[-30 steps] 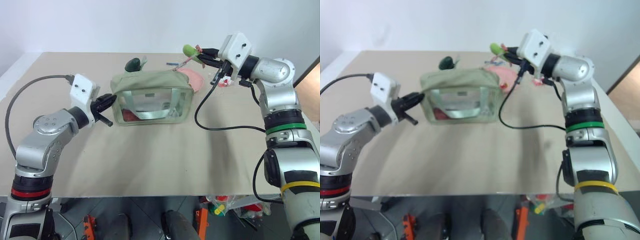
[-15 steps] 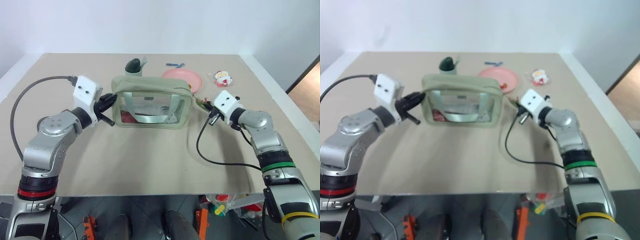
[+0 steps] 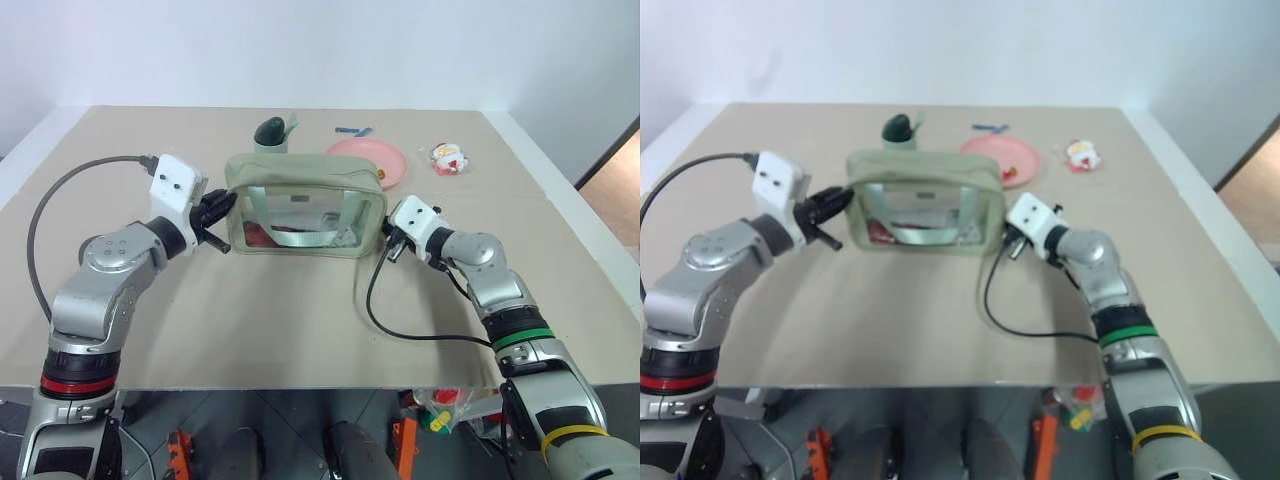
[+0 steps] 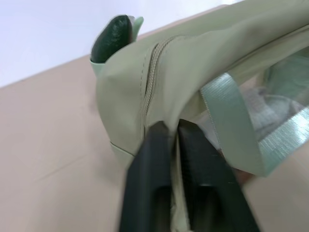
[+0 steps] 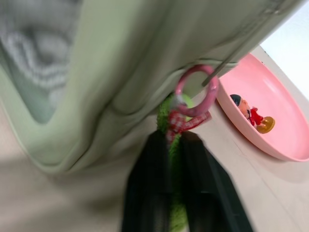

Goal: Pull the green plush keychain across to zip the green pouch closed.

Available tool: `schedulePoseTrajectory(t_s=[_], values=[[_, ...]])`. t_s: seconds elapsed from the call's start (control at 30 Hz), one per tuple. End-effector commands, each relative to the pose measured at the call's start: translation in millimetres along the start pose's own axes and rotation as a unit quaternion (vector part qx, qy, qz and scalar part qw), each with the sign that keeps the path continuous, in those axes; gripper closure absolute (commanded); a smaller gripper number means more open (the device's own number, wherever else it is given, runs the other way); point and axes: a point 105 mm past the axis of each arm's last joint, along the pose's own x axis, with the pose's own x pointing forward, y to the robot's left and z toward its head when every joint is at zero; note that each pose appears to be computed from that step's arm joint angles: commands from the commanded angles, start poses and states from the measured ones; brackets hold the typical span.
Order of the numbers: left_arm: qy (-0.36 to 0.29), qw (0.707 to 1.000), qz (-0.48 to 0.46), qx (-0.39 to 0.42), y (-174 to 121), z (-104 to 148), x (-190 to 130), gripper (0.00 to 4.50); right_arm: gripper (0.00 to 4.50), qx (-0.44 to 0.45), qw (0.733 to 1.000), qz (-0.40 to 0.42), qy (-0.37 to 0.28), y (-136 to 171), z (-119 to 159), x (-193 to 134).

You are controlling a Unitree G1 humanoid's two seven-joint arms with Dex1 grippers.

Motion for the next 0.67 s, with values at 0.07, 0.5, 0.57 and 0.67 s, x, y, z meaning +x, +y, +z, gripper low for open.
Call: schedulePoseTrajectory(t_s=[0.07, 0.5, 0.57, 0.67], values=[[-0.014, 0.999, -0.029, -0.01, 3, 13, -14, 2.35, 2.78, 0.057, 0.994, -0.028, -0.091, -40, 36, -43], [-0.043, 0.994, -0.085, -0.052, 3, 35, -52, 0.0, 0.03, 0.174, 0.971, 0.093, -0.138, -1, 77, -115], [-0.019, 0.997, -0.061, -0.05, 2, 19, -63, 0.0, 0.03, 0.183, 0.969, 0.121, -0.117, 23, 76, -115], [0.019, 0.999, -0.017, -0.043, 1, -6, -73, 0.0, 0.03, 0.197, 0.967, 0.124, -0.103, 49, 71, -109]])
